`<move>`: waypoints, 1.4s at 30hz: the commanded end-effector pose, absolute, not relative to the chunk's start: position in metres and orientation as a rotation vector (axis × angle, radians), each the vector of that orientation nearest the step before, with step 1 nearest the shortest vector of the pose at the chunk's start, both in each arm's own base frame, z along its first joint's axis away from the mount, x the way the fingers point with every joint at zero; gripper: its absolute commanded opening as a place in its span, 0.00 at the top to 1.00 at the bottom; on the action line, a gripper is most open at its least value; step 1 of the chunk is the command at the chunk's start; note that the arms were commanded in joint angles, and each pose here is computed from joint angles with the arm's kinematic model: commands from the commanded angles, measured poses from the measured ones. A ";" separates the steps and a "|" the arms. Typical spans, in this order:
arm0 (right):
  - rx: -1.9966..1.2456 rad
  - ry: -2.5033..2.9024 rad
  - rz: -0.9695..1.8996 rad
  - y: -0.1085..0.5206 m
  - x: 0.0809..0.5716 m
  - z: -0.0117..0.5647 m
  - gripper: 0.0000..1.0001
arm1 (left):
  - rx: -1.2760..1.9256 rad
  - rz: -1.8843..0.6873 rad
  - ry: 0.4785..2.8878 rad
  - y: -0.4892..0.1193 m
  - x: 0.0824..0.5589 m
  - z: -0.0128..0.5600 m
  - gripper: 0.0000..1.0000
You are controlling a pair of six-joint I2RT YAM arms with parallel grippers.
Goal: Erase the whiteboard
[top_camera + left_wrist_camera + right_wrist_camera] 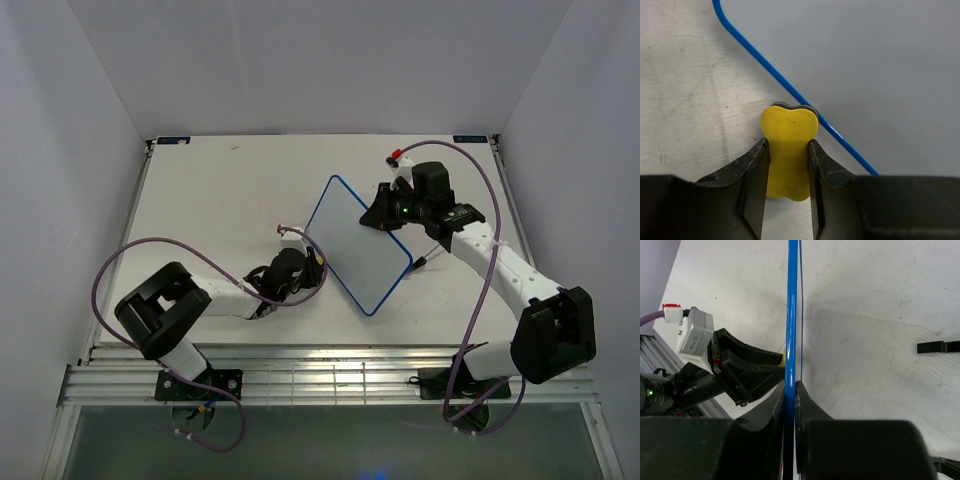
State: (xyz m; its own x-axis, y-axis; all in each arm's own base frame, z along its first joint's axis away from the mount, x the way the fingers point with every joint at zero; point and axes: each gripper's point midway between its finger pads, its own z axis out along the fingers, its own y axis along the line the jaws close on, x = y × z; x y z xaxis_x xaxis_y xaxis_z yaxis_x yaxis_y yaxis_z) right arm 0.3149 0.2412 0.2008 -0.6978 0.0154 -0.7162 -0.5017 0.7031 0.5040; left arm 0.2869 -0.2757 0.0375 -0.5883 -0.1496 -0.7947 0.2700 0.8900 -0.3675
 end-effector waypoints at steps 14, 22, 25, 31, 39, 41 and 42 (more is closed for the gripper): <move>-0.503 2.076 0.863 0.229 0.322 0.259 0.92 | 0.105 -0.213 2.317 -0.240 0.291 0.027 0.73; -0.482 2.049 0.872 0.213 0.320 0.267 0.92 | 0.126 -0.184 2.331 -0.236 0.289 0.024 0.72; -0.478 2.030 0.870 0.207 0.318 0.273 0.92 | 0.125 -0.181 2.332 -0.235 0.289 0.024 0.72; -0.479 2.000 0.856 0.196 0.313 0.279 0.92 | 0.133 -0.172 2.327 -0.234 0.289 0.026 0.64; -0.456 1.980 0.672 0.168 0.321 0.296 0.92 | 0.167 -0.191 2.341 -0.244 0.292 0.036 0.02; -0.456 1.976 0.633 0.163 0.323 0.301 0.92 | 0.161 -0.207 2.328 -0.245 0.293 0.044 0.02; -0.450 1.976 0.611 0.159 0.326 0.302 0.92 | 0.157 -0.204 2.326 -0.244 0.293 0.048 0.02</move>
State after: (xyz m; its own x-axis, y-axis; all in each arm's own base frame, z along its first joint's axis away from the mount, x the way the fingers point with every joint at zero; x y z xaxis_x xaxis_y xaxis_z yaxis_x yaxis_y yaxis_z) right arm 0.3150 0.1686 0.2567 -0.5753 -0.0575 -0.8159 -0.5302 0.7858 0.3185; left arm 0.2889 -0.2425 0.0268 -0.7010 0.0638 -0.7104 0.1733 0.9814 -0.0829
